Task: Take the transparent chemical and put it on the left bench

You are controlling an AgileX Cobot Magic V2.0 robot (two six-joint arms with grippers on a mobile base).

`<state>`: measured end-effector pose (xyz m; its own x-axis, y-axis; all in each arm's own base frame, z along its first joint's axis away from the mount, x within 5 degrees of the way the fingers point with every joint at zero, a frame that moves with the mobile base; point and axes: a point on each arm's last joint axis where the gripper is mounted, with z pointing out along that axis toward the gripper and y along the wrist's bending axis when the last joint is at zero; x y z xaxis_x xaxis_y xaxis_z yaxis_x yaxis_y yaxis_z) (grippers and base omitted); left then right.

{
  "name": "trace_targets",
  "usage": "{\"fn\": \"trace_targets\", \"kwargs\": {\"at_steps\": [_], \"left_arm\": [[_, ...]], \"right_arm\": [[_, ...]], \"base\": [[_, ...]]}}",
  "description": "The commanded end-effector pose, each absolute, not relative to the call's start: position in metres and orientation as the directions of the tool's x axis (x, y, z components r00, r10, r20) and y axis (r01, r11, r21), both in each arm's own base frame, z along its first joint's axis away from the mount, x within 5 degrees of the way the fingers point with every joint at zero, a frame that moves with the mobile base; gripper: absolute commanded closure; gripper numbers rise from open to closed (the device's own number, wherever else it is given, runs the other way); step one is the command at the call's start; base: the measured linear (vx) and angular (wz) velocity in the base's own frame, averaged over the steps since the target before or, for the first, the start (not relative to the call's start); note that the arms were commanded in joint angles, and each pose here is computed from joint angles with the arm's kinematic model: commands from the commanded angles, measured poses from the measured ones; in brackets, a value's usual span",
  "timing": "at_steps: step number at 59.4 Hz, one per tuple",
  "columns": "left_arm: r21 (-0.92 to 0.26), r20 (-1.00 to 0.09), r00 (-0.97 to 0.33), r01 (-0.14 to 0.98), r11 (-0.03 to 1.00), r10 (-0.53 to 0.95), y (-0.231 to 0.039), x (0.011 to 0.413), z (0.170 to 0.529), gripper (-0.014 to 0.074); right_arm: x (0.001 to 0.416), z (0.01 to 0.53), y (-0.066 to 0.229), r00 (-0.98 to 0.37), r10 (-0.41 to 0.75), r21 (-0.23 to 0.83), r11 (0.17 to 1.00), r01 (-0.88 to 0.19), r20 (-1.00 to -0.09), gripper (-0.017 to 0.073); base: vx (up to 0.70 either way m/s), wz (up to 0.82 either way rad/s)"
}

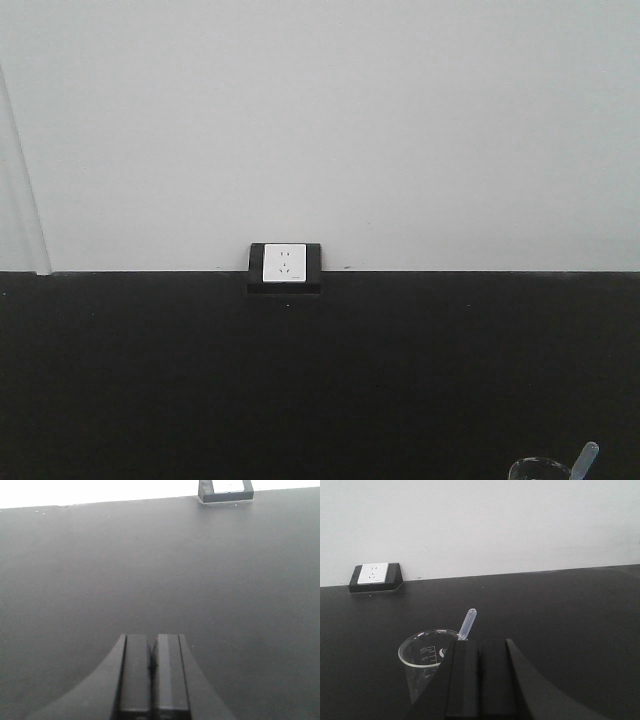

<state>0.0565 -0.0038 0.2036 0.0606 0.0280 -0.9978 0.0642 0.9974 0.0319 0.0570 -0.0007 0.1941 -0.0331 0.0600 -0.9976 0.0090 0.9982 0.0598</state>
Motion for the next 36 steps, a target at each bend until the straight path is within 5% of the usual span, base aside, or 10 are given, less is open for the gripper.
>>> {"fn": "trace_targets", "kwargs": {"at_steps": [1,18,26,36], "left_arm": [[0.023,-0.990,0.141,0.063,0.998,0.014,-0.004,0.055,0.206,0.0597],[0.023,-0.990,0.141,0.063,0.998,0.014,-0.004,0.055,0.206,0.0597],[0.023,-0.990,0.141,0.063,0.998,0.014,-0.004,0.055,0.206,0.0597],[0.023,-0.990,0.141,0.063,0.998,0.014,-0.004,0.055,0.206,0.0597]], "right_arm": [[0.056,0.201,0.000,0.060,0.059,0.059,0.998,0.000,-0.996,0.0567],[0.055,0.210,0.000,0.129,0.043,0.043,0.999,-0.008,-0.991,0.0567],[0.050,0.247,0.000,0.233,0.068,0.065,0.998,-0.019,-0.970,0.0567],[0.068,0.288,0.000,0.188,0.043,0.041,0.999,-0.012,-0.981,0.0567]], "base": [[0.00,0.00],[0.00,0.00],[0.00,0.00],[0.00,0.00]]}}
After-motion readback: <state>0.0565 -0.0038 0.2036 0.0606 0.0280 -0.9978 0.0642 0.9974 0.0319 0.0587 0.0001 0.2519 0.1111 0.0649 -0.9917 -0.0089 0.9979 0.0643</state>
